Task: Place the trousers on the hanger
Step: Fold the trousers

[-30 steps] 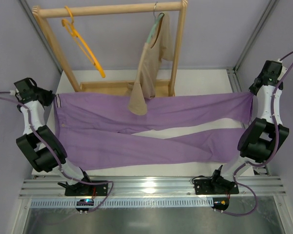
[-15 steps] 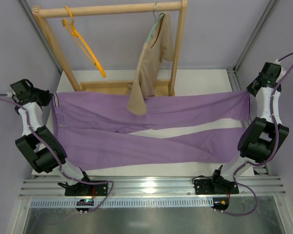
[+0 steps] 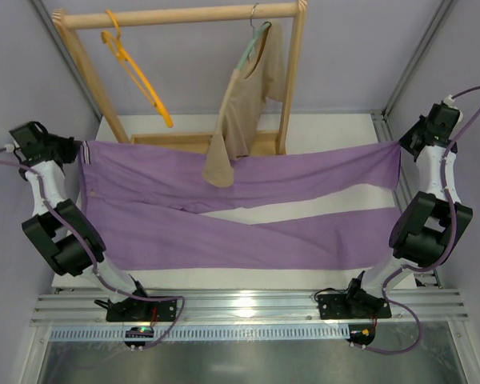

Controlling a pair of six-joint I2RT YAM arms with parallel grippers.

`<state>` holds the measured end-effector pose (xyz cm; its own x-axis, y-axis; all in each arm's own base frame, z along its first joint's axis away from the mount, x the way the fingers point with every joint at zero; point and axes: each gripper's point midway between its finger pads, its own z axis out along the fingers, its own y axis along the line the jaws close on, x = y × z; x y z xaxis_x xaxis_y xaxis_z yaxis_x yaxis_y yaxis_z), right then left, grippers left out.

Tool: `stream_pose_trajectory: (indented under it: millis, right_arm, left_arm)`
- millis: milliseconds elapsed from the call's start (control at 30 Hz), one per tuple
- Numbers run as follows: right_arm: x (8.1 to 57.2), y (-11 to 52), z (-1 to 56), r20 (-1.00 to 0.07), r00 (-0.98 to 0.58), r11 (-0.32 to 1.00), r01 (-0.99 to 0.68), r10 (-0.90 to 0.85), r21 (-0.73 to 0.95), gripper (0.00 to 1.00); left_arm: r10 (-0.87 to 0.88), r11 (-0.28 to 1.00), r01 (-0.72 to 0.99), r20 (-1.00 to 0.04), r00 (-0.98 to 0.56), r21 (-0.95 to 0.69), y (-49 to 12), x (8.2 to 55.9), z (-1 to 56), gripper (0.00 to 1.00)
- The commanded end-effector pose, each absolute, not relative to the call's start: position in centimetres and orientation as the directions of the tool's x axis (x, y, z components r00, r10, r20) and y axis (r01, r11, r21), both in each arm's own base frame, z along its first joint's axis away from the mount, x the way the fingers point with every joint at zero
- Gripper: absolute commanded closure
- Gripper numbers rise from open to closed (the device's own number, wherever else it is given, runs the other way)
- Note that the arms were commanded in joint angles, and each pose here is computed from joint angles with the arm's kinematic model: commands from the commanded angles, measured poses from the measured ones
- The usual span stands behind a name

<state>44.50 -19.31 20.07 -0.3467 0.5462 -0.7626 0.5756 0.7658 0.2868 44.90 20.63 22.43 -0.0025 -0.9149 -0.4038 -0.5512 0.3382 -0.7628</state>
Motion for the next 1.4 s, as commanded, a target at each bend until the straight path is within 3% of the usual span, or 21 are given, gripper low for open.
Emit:
stream_pose_trajectory:
  millis: [0,300,767,1167,1367]
  right_arm:
    - [44.9,-19.6,23.2,-0.817,-0.255,0.776,0.541,0.518,0.324,0.96]
    - [44.5,-19.2,21.6,-0.806,-0.271,0.777,0.539,0.526,0.325,0.96]
    - [41.2,-21.5,23.6,-0.848,-0.229,0.722,0.653,0.478,0.23,0.96]
    - [33.7,-24.2,23.9,-0.864,-0.021,0.522,0.804,0.503,0.285,0.96]
    - [30.3,-25.3,21.5,-0.845,0.026,0.403,0.871,0.534,0.281,0.96]
  left_arm:
    - [-0.886,0.395,-0.45,-0.461,0.043,-0.801,22.9,46.7,26.0,1.0]
    - [-0.892,0.416,-0.424,-0.451,-0.02,-0.805,22.1,47.4,25.4,1.0]
    - [-0.846,0.433,-0.512,-0.53,0.052,-0.742,21.6,42.2,25.9,1.0]
    - [-0.812,0.354,-0.551,-0.54,0.219,-0.756,22.3,36.5,27.6,1.0]
    - [-0.837,0.297,-0.58,-0.499,0.224,-0.759,20.4,34.0,23.4,1.0]
